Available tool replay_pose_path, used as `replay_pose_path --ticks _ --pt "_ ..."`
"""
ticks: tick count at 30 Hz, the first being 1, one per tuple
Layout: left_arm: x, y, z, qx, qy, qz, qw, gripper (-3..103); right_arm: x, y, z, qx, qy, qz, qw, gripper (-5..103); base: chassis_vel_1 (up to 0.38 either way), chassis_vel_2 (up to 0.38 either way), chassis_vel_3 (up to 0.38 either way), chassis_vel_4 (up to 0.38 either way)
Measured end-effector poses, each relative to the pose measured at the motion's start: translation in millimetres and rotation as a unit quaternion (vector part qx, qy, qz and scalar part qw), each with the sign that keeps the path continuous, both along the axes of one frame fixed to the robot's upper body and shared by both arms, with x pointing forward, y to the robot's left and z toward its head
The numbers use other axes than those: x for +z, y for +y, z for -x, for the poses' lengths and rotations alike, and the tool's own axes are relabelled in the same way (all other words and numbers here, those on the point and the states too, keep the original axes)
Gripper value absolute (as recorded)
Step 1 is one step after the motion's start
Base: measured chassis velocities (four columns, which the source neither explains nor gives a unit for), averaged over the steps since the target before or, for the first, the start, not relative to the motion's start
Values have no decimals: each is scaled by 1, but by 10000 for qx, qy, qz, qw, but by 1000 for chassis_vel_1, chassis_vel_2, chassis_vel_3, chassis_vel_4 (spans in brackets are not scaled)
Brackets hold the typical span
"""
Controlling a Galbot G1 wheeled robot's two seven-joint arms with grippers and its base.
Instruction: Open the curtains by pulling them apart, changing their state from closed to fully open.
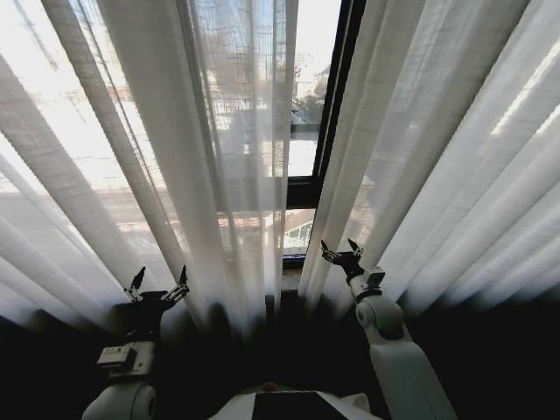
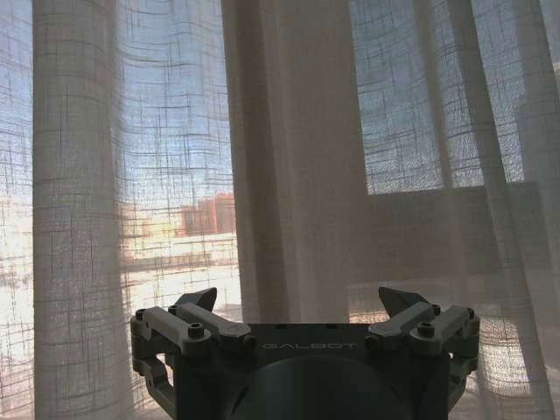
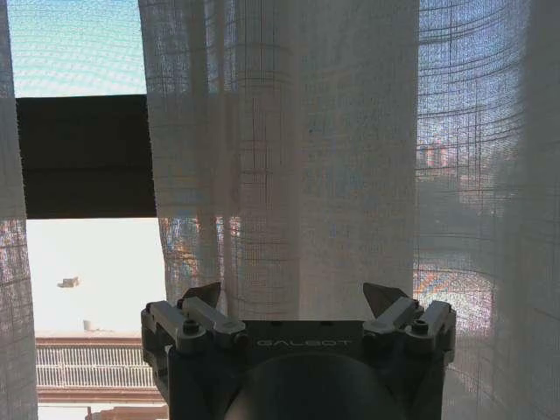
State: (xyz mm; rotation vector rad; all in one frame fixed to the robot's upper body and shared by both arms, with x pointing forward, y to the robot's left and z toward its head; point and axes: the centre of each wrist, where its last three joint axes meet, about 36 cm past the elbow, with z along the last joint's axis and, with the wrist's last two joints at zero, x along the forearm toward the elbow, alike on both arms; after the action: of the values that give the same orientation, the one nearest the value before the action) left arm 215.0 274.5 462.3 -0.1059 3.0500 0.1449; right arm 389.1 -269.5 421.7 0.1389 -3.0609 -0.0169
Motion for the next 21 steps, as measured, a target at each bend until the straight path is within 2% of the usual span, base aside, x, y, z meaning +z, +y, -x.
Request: replay_pose_path --ticks 2,4,7,10,12,13,16,19,21 --pt "0 0 0 5 -12 -8 10000 100 -1 0 0 8 8 -9 10000 83 0 0 0 0" --pt "0 0 1 6 -13 -9 10000 100 -1 1 0 13 10 -12 10000 83 0 0 0 0" --pt "1 0 1 9 -28 -9 10000 100 -2 1 1 28 27 -10 10000 66 0 0 0 0" --pt "1 0 1 10 -31 -8 10000 100 -2 1 2 31 24 -10 10000 61 0 0 0 0" --pt "1 0 1 10 -36 -8 10000 100 -1 1 3 35 10 -12 10000 50 0 0 0 0" --pt "1 0 1 10 -36 -8 10000 100 -1 1 3 35 10 -12 10000 50 0 0 0 0" --pt "1 0 1 15 -55 -10 10000 100 0 1 5 36 0 -10 10000 34 0 0 0 0" --pt "1 0 1 16 -61 -9 10000 100 1 2 6 35 -12 -10 10000 28 0 0 0 0" --pt "1 0 2 17 -61 -8 10000 100 2 2 7 32 -27 -3 10000 18 0 0 0 0"
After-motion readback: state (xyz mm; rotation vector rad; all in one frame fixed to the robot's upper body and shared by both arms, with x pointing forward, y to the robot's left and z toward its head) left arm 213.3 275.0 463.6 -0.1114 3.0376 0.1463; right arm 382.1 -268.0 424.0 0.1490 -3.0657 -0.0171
